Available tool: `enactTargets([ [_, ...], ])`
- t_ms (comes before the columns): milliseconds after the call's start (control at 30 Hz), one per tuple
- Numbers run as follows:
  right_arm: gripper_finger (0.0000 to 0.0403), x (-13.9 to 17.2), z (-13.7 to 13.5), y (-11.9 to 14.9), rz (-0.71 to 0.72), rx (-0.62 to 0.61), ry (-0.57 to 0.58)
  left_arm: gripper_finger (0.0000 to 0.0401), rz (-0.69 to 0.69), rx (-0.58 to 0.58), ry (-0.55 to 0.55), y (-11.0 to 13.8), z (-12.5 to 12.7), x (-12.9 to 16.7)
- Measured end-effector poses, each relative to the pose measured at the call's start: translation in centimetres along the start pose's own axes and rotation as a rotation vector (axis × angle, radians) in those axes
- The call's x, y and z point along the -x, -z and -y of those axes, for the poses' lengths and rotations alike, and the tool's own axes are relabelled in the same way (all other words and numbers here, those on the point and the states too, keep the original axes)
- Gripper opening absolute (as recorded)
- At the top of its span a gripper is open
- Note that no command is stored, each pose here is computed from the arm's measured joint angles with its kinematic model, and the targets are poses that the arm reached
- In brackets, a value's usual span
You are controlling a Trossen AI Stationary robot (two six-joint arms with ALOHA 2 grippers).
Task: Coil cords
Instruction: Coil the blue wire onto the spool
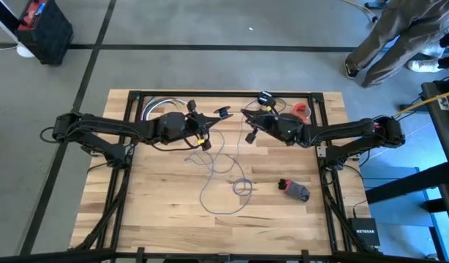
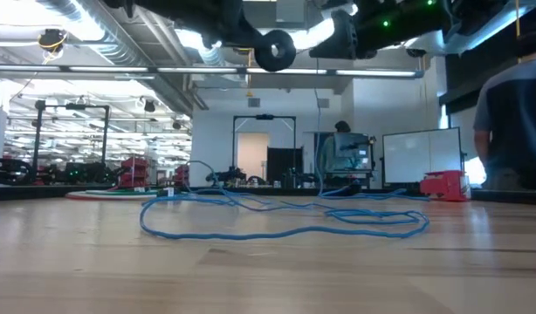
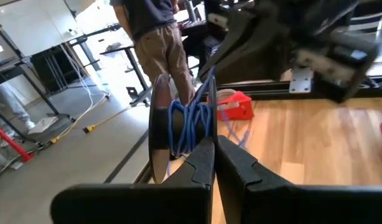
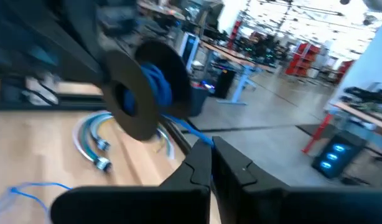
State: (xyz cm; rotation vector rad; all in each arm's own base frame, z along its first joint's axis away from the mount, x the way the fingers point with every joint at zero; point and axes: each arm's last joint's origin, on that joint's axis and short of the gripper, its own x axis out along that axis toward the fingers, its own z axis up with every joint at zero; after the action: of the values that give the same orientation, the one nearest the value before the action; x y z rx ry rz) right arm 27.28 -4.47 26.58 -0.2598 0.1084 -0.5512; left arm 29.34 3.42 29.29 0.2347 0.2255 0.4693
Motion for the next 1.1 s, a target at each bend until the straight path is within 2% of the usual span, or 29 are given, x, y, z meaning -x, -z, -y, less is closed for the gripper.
enactTargets([
  [467,0.0011,-0.4,-0.4,-2.8,0.157,-0.245,-0.277,0.0000,-0.027,-0.036,0.000,0.5,0.0,-0.5],
  [1100,0.0012,-0.7,-0.6,-2.2,0.103,-0.187,-0.267,0.0000,-0.015,-0.036,-0.009,0.5,0.0,-0.7],
])
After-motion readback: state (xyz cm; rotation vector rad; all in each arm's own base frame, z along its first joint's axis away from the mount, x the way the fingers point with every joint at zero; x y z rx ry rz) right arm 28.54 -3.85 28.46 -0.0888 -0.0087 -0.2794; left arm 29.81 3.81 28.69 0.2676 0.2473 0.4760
